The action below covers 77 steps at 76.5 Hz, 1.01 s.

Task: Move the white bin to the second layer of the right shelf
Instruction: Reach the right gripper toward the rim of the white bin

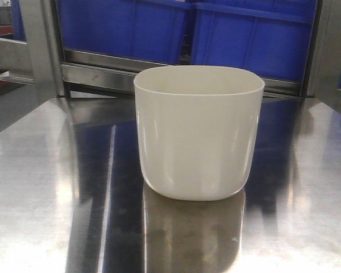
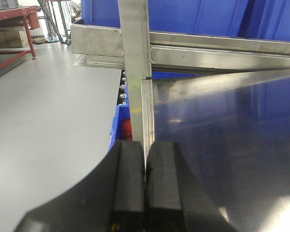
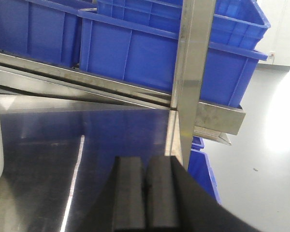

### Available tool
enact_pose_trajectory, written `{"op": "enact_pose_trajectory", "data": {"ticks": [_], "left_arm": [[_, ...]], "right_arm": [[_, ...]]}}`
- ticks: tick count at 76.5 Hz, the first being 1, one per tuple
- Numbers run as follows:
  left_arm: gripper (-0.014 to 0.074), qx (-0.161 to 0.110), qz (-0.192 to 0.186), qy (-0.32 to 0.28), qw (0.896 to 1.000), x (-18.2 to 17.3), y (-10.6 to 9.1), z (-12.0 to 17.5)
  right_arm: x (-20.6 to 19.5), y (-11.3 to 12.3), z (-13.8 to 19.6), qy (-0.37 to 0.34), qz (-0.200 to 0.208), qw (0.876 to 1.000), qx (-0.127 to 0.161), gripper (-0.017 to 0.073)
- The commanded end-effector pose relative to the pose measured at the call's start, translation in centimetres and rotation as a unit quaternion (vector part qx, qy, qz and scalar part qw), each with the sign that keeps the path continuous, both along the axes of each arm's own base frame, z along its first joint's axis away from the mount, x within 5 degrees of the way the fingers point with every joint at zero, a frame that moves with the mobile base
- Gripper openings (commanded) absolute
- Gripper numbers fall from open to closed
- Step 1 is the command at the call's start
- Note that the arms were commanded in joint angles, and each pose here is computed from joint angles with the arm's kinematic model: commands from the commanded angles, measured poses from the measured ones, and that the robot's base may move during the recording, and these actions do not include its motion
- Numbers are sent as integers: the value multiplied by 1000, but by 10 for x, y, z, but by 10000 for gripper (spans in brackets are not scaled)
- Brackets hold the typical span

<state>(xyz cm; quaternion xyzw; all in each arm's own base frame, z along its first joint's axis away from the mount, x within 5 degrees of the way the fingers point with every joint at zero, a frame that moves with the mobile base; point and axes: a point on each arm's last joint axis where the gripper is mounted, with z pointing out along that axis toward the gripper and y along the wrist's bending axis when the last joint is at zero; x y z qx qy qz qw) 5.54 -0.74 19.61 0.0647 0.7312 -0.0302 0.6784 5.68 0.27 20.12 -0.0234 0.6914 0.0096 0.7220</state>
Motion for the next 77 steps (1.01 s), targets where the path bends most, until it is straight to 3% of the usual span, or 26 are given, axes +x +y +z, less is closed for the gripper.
{"op": "enact_pose_trajectory", "data": {"ticks": [1,33,64,77], "left_arm": [[85,-7,-1,-32,999,1,0,-4],[85,-7,-1,-32,999,1,0,-4],[85,-7,-1,-32,999,1,0,-4],[85,-7,-1,-32,999,1,0,-4]], "right_arm": [[-3,0,15,-62,-1,998,-3,20],[-4,0,16,-56,-1,998,-4,20],[-3,1,79,93,5,996,-14,20],[14,4,85,89,16,995,32,20]]}}
